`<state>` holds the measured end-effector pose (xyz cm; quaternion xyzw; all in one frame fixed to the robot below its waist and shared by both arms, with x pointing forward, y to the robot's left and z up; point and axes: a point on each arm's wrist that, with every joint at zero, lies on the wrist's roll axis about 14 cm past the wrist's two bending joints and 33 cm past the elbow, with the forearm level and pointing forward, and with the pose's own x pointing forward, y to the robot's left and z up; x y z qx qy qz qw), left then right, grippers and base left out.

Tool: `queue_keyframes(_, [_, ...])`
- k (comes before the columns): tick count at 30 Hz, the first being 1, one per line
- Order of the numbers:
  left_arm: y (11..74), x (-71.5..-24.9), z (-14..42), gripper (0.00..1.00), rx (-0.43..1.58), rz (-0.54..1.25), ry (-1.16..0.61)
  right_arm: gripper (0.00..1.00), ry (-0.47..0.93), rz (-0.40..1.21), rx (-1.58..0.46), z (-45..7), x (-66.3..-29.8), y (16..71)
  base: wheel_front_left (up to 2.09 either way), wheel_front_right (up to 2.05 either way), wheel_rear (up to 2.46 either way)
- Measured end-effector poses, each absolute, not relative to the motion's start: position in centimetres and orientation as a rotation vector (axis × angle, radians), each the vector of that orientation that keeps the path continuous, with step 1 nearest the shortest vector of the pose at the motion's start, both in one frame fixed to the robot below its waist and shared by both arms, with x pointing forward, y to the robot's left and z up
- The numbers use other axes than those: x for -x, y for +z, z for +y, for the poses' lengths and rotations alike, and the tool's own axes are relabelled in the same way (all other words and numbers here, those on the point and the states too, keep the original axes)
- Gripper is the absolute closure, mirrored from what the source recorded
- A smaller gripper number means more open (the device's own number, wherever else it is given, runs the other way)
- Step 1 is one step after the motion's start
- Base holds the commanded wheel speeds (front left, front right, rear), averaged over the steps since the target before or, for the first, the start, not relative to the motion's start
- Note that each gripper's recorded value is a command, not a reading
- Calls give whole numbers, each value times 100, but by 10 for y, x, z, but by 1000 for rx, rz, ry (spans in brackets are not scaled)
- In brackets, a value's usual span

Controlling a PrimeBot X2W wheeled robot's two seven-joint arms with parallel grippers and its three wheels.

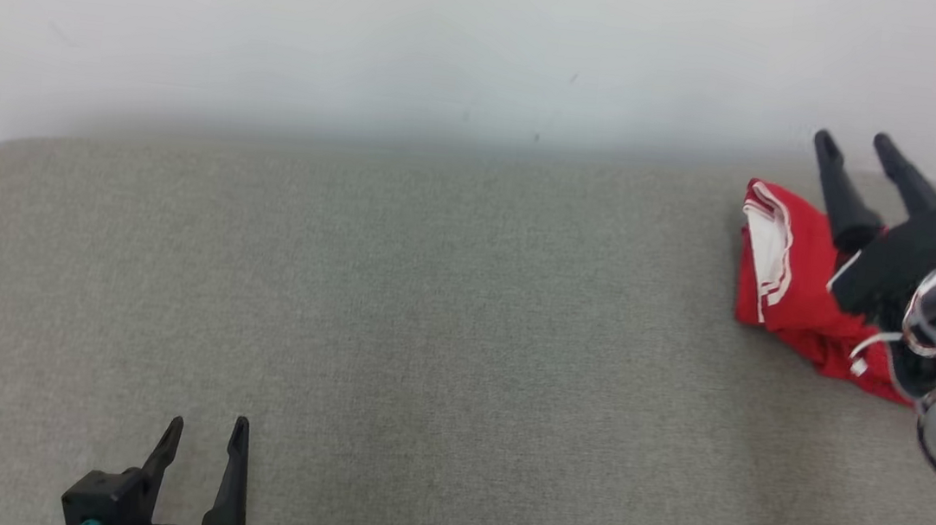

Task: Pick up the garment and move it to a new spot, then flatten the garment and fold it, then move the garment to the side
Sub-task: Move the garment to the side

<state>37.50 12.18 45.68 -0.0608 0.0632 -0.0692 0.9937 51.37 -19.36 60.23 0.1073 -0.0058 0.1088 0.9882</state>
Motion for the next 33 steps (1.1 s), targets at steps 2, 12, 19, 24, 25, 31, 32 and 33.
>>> queue_keyframes(2, [462, -373, 120, 0, 121, 111, -144, 0, 230, -31, -225, -192, -502, 601, 0, 0, 0])
queue_keyframes(12, [482, -363, 117, 0, 118, 44, -154, 0, 284, -43, -191, -182, -451, 583, 0, 0, 0])
queue_keyframes(19, [487, -360, 122, 0, 115, 27, -137, 0, 187, -20, -206, -196, -426, 561, 0, 0, 0])
queue_keyframes(24, [492, -361, 125, 0, 118, 10, -129, 0, 113, -11, -235, -208, -411, 549, 0, 0, 0])
queue_keyframes(25, [493, -361, 126, 0, 119, 8, -125, 0, 108, -10, -236, -208, -408, 547, 0, 0, 0])
queue_keyframes(31, [494, -358, 134, 0, 121, 3, -98, 0, 51, 1, -271, -220, -383, 531, 0, 0, 0])
queue_keyframes(32, [493, -357, 134, 0, 121, 5, -97, 0, 49, 3, -263, -220, -380, 529, 0, 0, 0])
queue_keyframes(33, [490, -355, 134, 0, 121, 13, -97, 0, 47, 0, -263, -221, -377, 528, 0, 0, 0])
